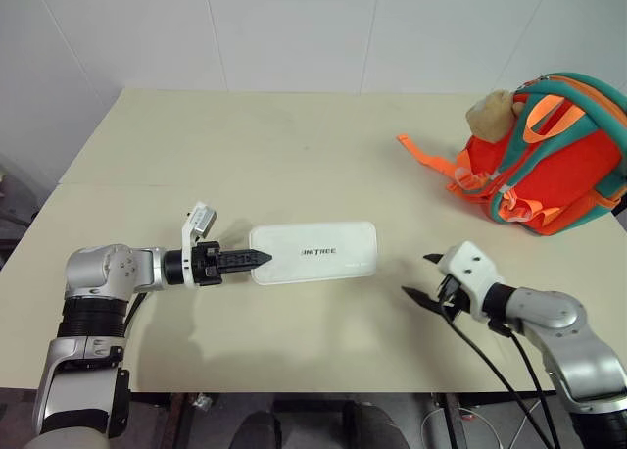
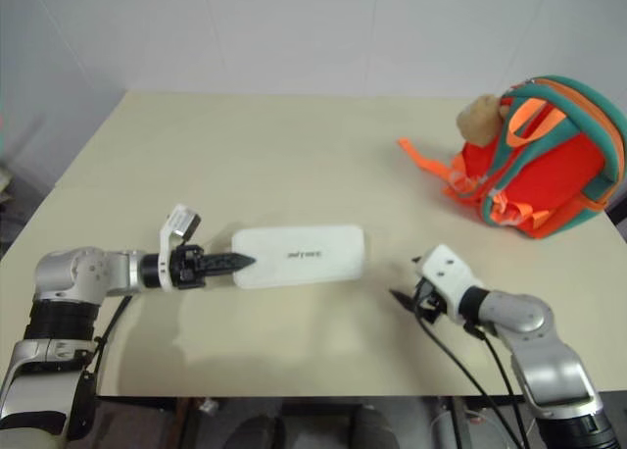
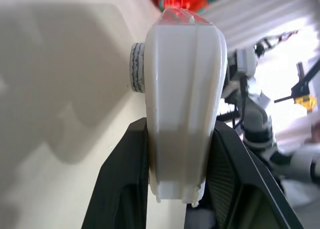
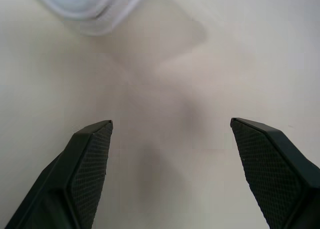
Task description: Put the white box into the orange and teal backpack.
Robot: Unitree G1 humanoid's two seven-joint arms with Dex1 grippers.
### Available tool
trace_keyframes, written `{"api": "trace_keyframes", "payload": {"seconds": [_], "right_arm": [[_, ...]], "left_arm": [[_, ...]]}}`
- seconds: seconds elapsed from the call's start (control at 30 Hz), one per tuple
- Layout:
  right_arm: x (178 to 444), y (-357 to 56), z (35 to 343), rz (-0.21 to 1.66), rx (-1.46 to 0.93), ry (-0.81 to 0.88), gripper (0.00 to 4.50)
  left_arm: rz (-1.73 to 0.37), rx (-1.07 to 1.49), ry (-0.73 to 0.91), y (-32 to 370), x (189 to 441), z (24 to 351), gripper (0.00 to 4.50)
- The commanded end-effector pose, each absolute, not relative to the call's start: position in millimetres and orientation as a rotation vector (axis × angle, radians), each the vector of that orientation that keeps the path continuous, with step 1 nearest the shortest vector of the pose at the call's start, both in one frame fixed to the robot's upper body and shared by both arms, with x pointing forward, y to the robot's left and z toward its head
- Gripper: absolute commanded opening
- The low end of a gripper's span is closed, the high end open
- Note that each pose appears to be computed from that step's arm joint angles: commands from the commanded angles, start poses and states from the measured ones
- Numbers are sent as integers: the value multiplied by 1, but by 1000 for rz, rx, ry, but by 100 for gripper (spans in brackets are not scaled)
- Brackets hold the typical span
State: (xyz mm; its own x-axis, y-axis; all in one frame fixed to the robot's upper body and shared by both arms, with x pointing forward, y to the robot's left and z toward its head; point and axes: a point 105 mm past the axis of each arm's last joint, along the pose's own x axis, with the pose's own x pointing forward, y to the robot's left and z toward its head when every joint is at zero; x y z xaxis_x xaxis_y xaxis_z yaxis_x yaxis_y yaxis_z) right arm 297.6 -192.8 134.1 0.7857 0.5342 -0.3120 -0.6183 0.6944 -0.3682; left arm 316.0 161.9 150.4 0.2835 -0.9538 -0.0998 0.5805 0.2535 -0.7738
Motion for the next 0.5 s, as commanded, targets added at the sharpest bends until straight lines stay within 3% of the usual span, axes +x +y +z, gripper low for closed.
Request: {"api": "trace_keyframes", "payload": {"seconds": [0.03, 0.5], "right_arm": [[300, -204, 165, 551, -385, 78, 450], [336, -308, 207, 188, -200, -62, 450]], "left_arm": [[-1164, -726, 551, 164, 317, 174, 122], [-1101, -829, 537, 166, 324, 189, 122]]}}
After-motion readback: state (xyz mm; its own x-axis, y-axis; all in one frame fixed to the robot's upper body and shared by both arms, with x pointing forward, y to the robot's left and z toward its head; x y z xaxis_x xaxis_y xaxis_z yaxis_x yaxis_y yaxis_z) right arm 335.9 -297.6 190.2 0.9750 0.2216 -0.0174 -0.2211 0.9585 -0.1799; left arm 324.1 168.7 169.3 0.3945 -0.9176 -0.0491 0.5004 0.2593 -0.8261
